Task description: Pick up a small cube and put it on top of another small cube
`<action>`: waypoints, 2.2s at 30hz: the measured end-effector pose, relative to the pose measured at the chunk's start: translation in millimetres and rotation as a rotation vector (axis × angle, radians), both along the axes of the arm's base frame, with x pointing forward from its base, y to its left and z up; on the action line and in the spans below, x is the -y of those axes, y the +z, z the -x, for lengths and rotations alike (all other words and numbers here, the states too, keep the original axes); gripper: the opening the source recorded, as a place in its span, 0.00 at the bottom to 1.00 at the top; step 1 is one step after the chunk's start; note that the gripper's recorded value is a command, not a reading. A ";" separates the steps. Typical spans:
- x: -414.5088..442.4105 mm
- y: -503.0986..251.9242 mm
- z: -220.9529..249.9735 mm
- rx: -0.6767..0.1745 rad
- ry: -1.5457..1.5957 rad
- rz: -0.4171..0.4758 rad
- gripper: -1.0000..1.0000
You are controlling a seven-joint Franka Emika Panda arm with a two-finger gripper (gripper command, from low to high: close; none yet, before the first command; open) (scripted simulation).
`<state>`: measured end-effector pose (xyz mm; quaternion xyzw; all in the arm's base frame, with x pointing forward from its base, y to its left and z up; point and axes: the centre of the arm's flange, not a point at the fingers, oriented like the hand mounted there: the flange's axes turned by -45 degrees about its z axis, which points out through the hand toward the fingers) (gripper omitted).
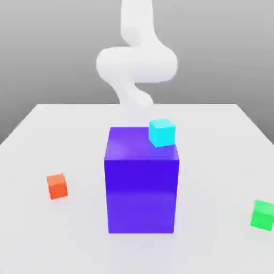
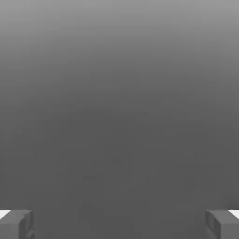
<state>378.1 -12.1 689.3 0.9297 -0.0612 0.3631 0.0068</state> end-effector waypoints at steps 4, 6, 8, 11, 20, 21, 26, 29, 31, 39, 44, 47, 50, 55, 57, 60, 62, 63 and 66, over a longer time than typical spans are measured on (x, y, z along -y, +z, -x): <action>27.6 -41.2 -49.0 -0.086 -0.178 -0.045 0.50; 44.0 -63.7 -70.2 -0.125 -0.263 -0.070 0.50; 61.9 -87.8 -89.5 -0.162 -0.347 -0.096 0.50; 91.4 -126.8 -114.3 -0.215 -0.474 -0.138 0.50; 198.1 -259.8 -152.7 -0.354 -0.865 -0.290 0.50; 208.2 -275.7 -154.3 -0.368 -0.905 -0.309 0.50; 252.9 -357.1 -155.5 -0.438 -1.100 -0.409 0.50; 280.4 -406.7 -147.9 -0.475 -1.225 -0.477 0.50; 297.2 -439.7 -140.2 -0.499 -1.308 -0.526 0.50; 322.9 -552.7 -123.7 -0.539 -1.454 -0.615 0.00; 322.9 -559.6 -123.5 -0.537 -1.455 -0.616 0.00; 323.7 -530.1 -123.9 -0.537 -1.456 -0.617 0.00; 290.9 -499.4 -136.9 -0.553 -1.418 -0.612 0.00; 166.5 -489.1 -169.6 -0.606 -1.274 -0.582 0.00; 116.5 -485.4 -174.3 -0.624 -1.216 -0.566 0.00; 41.3 -479.3 -172.7 -0.649 -1.128 -0.537 0.00; -9.1 -474.9 -165.6 -0.663 -1.067 -0.514 0.00; -34.3 -472.6 -160.1 -0.670 -1.035 -0.502 0.00; -110.3 -465.6 -135.6 -0.687 -0.936 -0.460 0.00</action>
